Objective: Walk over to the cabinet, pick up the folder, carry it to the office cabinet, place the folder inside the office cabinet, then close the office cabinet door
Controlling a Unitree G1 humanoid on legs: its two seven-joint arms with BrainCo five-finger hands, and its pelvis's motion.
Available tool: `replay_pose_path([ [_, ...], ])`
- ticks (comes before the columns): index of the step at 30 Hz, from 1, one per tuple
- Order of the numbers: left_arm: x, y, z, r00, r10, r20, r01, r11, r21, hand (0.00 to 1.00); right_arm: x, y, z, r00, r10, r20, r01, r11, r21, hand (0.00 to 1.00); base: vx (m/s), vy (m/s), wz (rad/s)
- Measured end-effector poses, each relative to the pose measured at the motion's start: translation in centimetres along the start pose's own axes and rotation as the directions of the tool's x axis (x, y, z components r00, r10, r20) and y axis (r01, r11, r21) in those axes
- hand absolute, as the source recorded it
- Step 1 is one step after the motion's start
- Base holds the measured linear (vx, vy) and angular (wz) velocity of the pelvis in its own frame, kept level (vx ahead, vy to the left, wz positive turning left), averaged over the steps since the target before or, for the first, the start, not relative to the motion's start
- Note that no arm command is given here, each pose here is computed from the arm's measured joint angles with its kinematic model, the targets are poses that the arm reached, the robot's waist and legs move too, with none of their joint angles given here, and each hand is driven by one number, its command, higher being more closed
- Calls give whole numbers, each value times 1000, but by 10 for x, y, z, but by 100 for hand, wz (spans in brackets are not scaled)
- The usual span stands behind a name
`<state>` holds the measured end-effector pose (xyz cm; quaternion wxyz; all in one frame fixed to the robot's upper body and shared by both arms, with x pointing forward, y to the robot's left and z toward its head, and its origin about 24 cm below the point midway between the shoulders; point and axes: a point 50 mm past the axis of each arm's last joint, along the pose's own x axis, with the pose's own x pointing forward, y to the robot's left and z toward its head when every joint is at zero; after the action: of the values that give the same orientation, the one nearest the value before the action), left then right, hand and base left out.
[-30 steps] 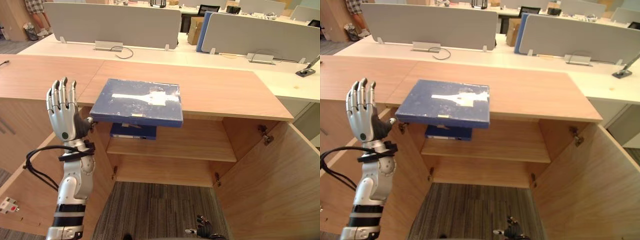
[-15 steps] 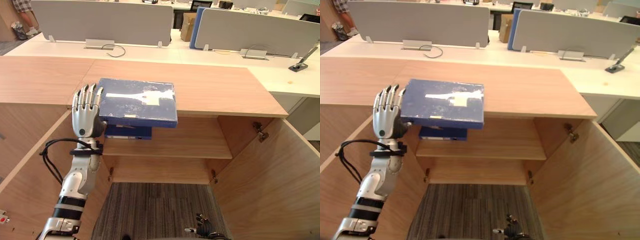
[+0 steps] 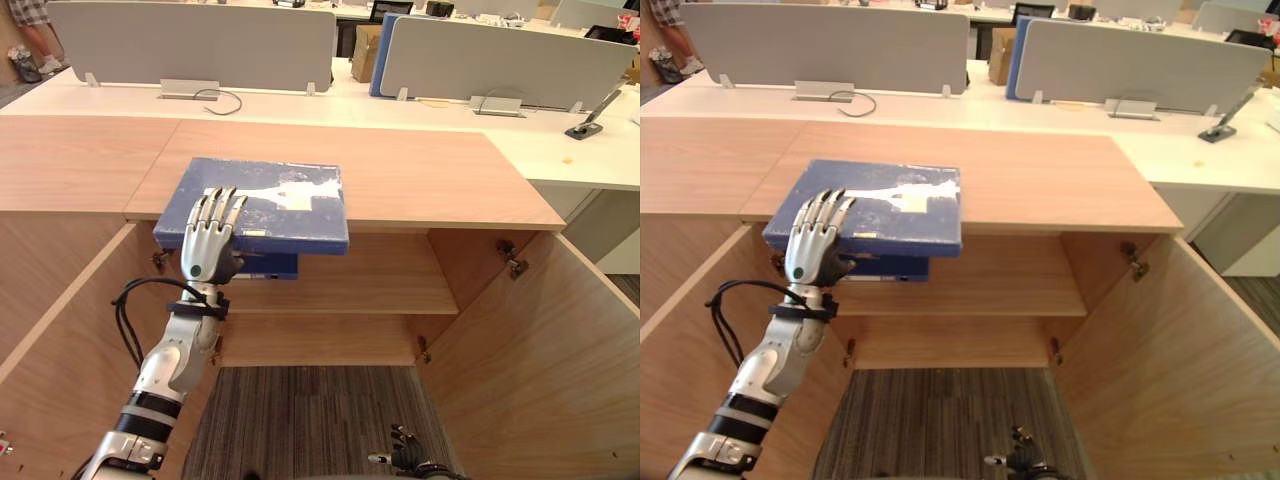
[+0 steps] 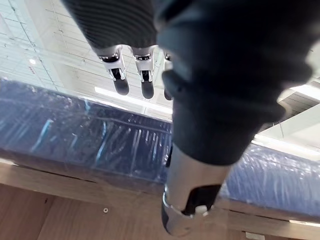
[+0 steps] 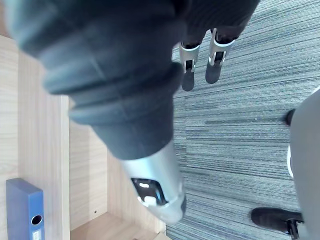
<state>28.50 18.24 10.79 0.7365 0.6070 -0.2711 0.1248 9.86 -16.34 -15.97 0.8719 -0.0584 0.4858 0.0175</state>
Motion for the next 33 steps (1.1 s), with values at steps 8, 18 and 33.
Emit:
replay_pose_path([
  [8, 6, -4, -5, 998, -41, 37, 40, 998, 48, 0, 0, 0, 1, 1000, 0, 2, 0, 1000, -1, 0, 0, 0, 0],
  [18, 14, -4, -23, 998, -41, -43, 45, 993, 108, 0, 0, -8, 0, 1000, -16, -1, 16, 1000, -16, 0, 0, 1, -4],
  [33, 21, 4, -45, 989, 0, -150, 24, 988, 154, 100, -10, -25, -28, 995, -58, -83, 52, 996, -73, 0, -7, 3, 0],
])
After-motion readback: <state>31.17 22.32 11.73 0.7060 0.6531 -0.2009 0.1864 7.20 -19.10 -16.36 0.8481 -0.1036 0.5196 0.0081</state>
